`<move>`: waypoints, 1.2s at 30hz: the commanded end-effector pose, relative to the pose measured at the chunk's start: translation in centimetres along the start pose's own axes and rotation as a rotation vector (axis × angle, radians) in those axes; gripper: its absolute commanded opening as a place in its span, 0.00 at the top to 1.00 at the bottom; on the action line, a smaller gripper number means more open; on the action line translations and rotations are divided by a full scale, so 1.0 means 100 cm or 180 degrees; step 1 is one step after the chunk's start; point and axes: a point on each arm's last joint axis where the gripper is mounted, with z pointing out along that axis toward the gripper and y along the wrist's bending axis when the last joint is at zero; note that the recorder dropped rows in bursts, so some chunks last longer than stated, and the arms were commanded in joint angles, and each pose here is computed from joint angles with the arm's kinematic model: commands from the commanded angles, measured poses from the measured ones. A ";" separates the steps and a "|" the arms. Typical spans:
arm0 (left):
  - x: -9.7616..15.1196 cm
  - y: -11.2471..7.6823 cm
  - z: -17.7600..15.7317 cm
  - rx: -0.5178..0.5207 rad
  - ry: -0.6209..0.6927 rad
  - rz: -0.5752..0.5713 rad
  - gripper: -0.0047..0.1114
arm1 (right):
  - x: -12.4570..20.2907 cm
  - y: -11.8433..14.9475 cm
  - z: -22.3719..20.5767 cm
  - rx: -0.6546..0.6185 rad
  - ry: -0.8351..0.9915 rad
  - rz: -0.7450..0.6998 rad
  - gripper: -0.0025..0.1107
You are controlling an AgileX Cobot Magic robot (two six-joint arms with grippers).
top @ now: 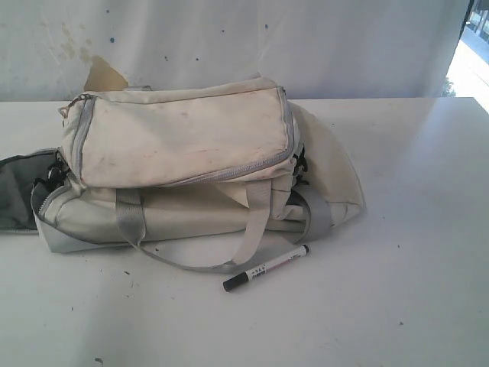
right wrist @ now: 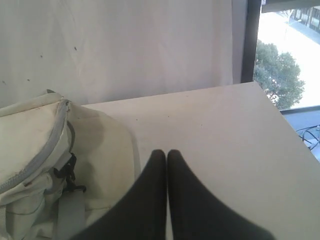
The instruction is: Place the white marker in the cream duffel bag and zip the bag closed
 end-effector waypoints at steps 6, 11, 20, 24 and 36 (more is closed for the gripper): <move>0.025 0.001 0.044 -0.0032 0.0566 -0.0243 0.58 | -0.016 0.014 0.034 -0.0204 0.0254 -0.0190 0.85; 0.030 -0.001 0.090 -0.0015 0.1371 -0.0190 0.58 | -0.016 0.033 0.057 -0.0446 0.0611 -0.0294 0.70; 0.031 -0.003 0.158 0.0019 0.2128 -0.0082 0.58 | -0.010 0.057 0.084 -0.0692 0.1107 -0.0200 0.68; 0.038 -0.003 0.183 0.0057 0.2366 0.0003 0.58 | -0.011 0.068 0.095 -0.0850 0.1303 -0.0266 0.68; 0.082 0.001 0.265 0.0079 0.2951 0.0152 0.40 | -0.006 0.082 0.111 -0.1044 0.1539 -0.0327 0.68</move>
